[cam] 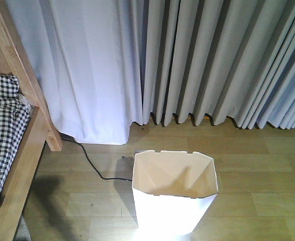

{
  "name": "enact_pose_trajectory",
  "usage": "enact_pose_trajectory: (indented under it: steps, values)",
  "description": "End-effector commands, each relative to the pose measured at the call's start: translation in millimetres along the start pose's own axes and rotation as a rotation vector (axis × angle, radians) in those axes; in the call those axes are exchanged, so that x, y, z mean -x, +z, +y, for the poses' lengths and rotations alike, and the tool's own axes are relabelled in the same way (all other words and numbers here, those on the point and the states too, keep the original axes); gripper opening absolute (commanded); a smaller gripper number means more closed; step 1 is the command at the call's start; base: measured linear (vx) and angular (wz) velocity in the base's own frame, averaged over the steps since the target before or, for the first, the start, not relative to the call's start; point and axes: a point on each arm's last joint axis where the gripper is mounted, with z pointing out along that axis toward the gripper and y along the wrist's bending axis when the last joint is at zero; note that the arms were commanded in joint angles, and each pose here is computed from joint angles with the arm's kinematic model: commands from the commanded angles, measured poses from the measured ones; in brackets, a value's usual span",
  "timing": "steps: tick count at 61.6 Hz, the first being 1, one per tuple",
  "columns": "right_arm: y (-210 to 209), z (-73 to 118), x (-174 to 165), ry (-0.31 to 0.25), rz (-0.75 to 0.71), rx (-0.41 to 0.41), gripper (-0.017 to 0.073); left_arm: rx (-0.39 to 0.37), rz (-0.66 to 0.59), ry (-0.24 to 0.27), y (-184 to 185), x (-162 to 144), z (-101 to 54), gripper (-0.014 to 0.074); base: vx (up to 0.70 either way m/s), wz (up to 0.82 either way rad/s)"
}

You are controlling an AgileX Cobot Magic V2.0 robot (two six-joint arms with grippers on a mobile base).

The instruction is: Move trash bin to bedside with robot

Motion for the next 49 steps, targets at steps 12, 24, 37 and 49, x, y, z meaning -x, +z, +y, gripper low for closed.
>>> enact_pose_trajectory:
  steps: [12, 24, 37, 49]
  values:
    - [-0.8, 0.5, 5.2, 0.021, -0.081, 0.005, -0.0009, -0.003, -0.064, -0.004, 0.2, 0.6, -0.3, -0.0006, 0.0, 0.0]
    - [-0.8, 0.5, 5.2, 0.021, -0.081, 0.005, -0.0009, -0.003, -0.064, -0.004, 0.2, 0.6, -0.3, -0.0006, 0.0, 0.0]
    - [-0.8, 0.5, 5.2, 0.021, -0.081, 0.005, -0.0009, -0.003, -0.064, -0.004, 0.2, 0.6, -0.3, -0.0006, 0.0, 0.0]
    - [-0.8, 0.5, 5.2, 0.021, -0.081, 0.005, -0.0009, -0.003, -0.064, -0.004, 0.2, 0.6, -0.3, -0.0006, 0.0, 0.0]
